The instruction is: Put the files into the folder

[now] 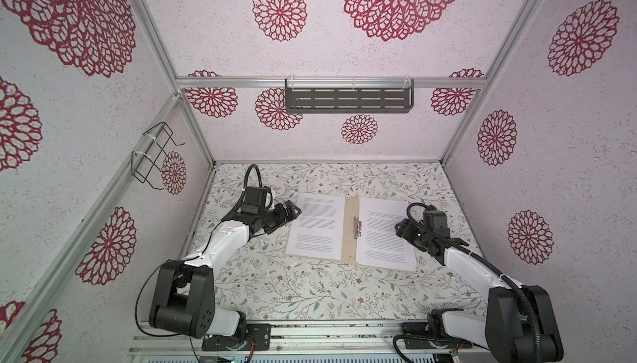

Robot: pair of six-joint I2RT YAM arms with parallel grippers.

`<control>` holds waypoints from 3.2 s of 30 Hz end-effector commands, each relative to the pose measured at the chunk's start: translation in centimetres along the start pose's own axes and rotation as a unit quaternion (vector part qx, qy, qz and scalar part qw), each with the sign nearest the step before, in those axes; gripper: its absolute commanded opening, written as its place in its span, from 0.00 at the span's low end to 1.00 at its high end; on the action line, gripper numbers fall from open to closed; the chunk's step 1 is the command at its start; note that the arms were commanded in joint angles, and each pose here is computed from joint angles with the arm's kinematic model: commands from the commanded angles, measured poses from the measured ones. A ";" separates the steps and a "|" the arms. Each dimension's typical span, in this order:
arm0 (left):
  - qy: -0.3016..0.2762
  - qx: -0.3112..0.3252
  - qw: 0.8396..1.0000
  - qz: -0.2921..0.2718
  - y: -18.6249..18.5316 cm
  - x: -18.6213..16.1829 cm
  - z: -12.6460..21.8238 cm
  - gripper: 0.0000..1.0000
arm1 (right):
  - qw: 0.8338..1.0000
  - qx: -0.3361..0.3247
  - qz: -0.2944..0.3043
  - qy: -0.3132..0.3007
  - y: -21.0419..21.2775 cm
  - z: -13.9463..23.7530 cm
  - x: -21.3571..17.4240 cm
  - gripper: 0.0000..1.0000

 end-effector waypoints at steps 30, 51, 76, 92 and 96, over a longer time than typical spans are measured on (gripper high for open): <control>0.225 -0.021 0.974 -0.008 4.1 -0.7 -12.1 0.97 | 0.994 0.039 -0.017 0.102 -3.3 -4.8 0.5 0.73; 0.037 -0.263 0.964 -0.024 -9.7 3.7 0.7 0.98 | 0.985 0.071 0.048 0.150 1.3 -6.4 -2.8 0.69; -0.086 -0.196 0.976 -0.045 -9.5 4.9 4.9 0.97 | 0.988 0.101 0.033 -0.111 7.7 4.6 6.6 0.99; -0.352 0.387 0.852 -0.016 15.9 3.4 12.7 0.97 | 0.921 -0.053 0.116 -0.369 -6.4 4.7 5.9 0.99; -0.389 0.382 0.835 -0.074 17.1 3.6 10.8 0.97 | 0.916 -0.015 0.093 -0.390 -7.2 3.9 6.6 0.99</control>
Point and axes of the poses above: each gripper's point midway between its finger pads, its own z axis back along the fingers, its own y axis along the line the jaws close on, x = y × z, the point moved 6 cm from there along z, back along the fingers, and after that the axes turned 8 degrees about -z, right-handed, at the moved point
